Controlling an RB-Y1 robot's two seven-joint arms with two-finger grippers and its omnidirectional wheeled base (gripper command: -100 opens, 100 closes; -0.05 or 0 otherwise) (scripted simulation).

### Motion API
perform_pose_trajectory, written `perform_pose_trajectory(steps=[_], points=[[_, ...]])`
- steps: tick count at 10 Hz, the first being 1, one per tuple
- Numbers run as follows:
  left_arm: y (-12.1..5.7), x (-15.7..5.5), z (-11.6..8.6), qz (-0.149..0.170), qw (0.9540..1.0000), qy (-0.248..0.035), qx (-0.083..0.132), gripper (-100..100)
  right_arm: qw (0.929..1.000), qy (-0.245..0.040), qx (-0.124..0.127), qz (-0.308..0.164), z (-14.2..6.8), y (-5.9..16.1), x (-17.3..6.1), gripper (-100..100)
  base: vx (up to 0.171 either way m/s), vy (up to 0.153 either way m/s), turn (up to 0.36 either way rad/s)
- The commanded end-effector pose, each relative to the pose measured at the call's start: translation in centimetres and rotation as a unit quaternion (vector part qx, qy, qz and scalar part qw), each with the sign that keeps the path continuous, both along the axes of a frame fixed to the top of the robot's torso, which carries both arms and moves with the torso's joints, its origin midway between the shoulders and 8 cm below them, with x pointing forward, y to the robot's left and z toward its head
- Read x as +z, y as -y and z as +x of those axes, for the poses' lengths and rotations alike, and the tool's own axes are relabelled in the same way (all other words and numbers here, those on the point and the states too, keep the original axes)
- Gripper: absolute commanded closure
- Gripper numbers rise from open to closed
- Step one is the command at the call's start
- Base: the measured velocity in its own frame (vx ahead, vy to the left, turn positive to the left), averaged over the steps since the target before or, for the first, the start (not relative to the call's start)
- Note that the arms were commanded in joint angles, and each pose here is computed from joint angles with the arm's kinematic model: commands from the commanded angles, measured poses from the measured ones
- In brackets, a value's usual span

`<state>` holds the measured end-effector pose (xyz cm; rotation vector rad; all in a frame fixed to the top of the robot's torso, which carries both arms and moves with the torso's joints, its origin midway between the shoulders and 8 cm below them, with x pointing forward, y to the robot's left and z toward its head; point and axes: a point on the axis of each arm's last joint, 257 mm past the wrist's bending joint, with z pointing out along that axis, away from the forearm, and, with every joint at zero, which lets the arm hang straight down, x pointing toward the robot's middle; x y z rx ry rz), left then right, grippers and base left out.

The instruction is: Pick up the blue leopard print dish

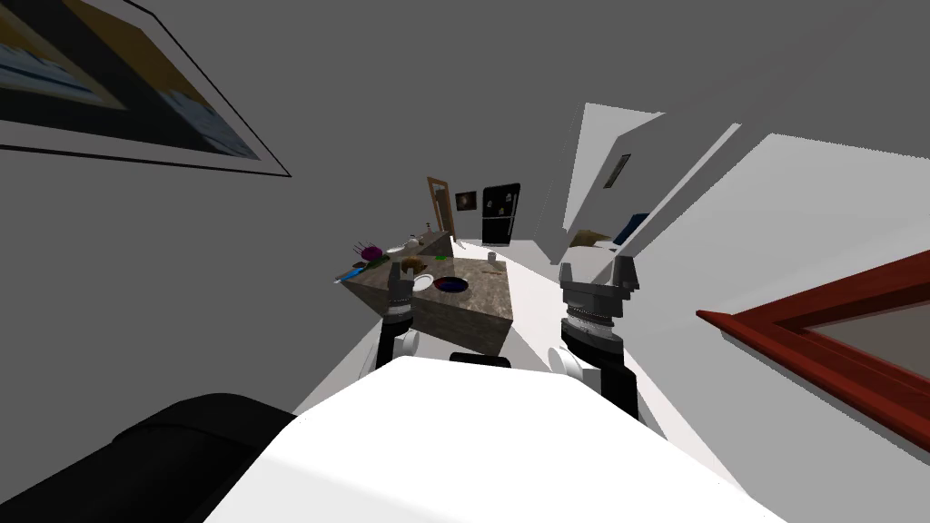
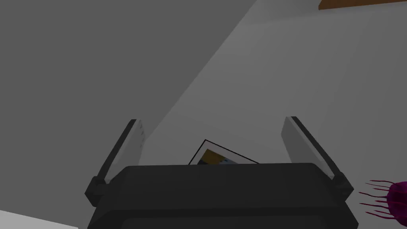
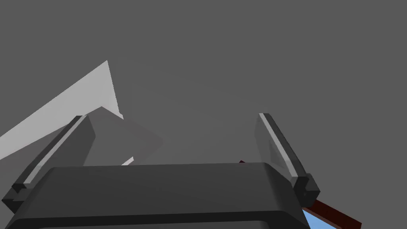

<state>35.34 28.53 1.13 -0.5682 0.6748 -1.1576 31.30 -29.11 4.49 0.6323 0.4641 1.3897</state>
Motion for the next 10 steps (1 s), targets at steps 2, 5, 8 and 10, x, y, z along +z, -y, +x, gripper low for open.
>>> perform_pose_trajectory(steps=[2,5,8,10], points=[[0.3,-0.3,1.4,0.017,0.9995,-0.024,-0.013,-100,1.0,0.0,0.0,0.0,0.0,0.0,0.0,0,-0.021,0.053,-0.028],[0.3,-0.8,2.8,0.02,0.9984,-0.049,-0.018,-100,1.0,0.0,0.0,0.0,0.0,0.0,0.0,0,-0.024,0.056,-0.02],[0.2,-1.4,3.8,0.018,0.9972,-0.071,-0.019,-100,1.0,0.0,0.0,0.0,0.0,0.0,0.0,0,-0.014,0.048,-0.02],[0.1,-1.8,4.7,0.016,0.9958,-0.088,-0.02,-100,1.0,0.0,0.0,0.0,0.0,0.0,0.0,0,-0.022,0.048,-0.024]])
